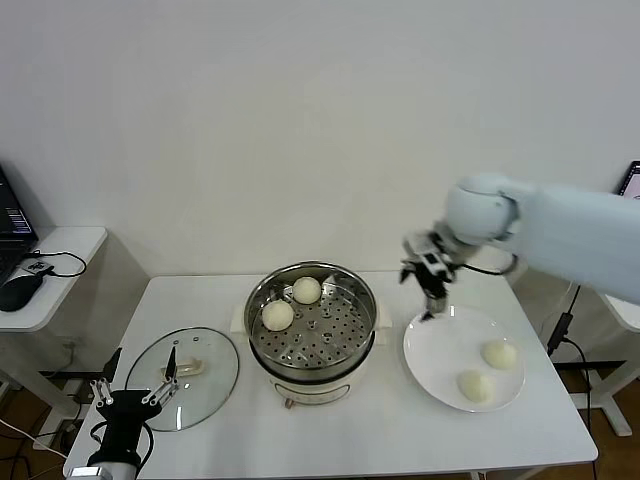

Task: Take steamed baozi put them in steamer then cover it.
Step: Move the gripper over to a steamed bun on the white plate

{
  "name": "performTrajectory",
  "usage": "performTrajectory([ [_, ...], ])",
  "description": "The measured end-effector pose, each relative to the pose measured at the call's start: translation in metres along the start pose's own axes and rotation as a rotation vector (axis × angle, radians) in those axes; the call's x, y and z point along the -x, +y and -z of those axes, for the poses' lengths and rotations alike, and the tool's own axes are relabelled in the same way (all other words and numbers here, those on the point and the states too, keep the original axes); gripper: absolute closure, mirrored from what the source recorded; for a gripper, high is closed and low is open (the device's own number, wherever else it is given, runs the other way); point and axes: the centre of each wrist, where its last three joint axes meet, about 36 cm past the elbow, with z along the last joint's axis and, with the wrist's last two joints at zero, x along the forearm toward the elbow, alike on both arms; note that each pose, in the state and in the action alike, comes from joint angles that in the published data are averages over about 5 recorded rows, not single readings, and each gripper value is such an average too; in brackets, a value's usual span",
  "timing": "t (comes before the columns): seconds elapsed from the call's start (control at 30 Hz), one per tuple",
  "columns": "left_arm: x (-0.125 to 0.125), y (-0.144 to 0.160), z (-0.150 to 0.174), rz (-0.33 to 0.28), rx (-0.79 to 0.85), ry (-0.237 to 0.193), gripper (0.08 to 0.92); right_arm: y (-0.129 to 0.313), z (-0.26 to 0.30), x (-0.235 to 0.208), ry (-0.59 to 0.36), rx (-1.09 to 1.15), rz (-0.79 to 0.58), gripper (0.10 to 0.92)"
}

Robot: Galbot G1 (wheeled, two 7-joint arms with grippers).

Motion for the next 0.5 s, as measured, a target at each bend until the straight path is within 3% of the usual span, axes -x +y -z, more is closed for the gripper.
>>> performTrajectory([
  [0.5,-0.007,-0.007,-0.006,0.003,0.000,0.025,0.177,0.083,-0.075,0.072,0.068,0.073,0.033,0.200],
])
